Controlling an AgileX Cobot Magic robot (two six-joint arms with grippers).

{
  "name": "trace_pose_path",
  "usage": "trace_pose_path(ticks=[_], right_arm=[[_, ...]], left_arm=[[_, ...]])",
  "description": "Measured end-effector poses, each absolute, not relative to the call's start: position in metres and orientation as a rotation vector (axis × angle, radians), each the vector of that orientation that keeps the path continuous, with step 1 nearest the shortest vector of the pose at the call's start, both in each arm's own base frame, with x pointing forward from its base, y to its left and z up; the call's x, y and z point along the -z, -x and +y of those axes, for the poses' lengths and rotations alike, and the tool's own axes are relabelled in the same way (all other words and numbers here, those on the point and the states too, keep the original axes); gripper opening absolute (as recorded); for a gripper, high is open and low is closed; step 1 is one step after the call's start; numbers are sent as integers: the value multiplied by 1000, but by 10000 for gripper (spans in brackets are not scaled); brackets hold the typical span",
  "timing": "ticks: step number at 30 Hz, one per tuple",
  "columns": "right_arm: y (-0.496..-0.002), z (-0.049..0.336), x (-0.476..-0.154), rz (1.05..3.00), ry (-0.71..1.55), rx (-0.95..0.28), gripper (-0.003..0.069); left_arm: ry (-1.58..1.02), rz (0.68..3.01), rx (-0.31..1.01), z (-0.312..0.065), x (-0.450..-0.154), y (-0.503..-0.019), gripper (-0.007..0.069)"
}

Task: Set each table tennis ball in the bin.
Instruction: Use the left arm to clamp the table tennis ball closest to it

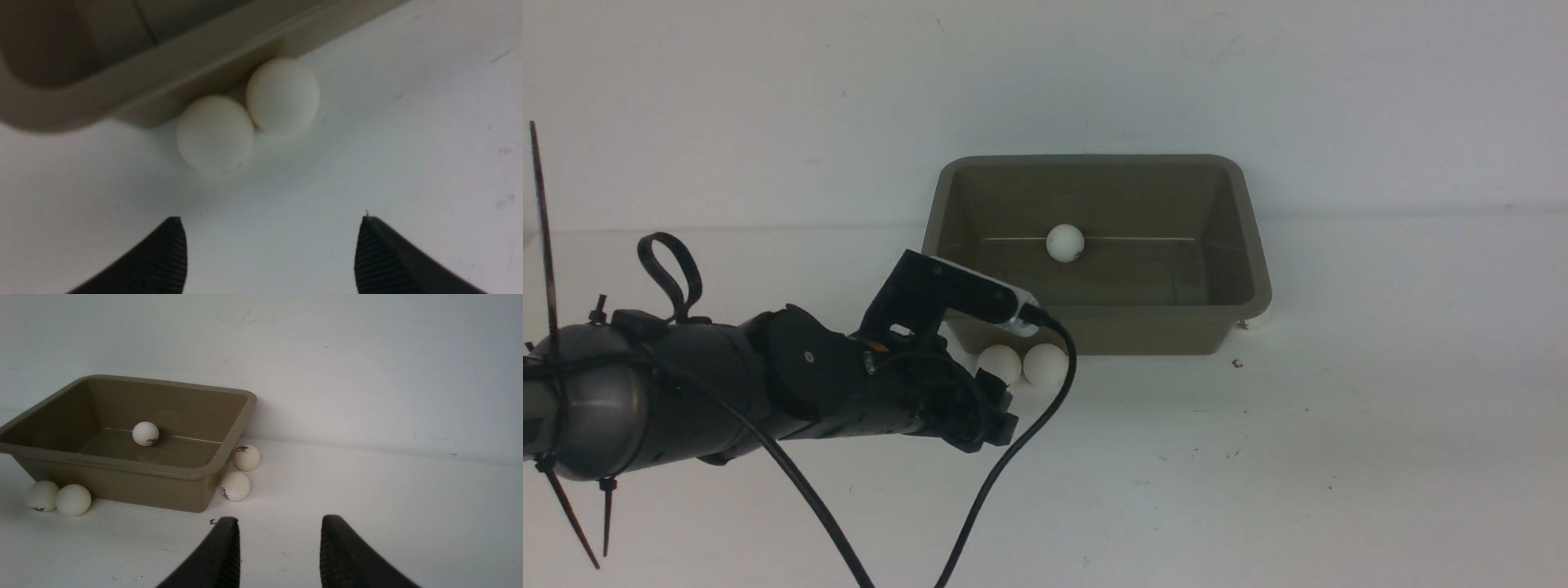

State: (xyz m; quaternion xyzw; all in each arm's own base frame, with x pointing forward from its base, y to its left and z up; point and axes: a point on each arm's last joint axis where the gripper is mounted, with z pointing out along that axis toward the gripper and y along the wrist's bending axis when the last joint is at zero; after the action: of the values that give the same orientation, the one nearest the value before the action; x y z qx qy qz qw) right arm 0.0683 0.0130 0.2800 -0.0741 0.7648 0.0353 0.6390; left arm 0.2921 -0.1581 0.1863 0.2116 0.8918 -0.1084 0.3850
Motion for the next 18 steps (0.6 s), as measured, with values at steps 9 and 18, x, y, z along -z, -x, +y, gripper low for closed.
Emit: trace_pose_path(ticks=[9,18], right_arm=[[-68,13,-280,1745,169,-81,262],[-68,13,-280,1745,169,-81,262]], left_arm=[[-525,2248,248,-159,-185,-295,492],[-645,2317,306,-163,-179,-286,492]])
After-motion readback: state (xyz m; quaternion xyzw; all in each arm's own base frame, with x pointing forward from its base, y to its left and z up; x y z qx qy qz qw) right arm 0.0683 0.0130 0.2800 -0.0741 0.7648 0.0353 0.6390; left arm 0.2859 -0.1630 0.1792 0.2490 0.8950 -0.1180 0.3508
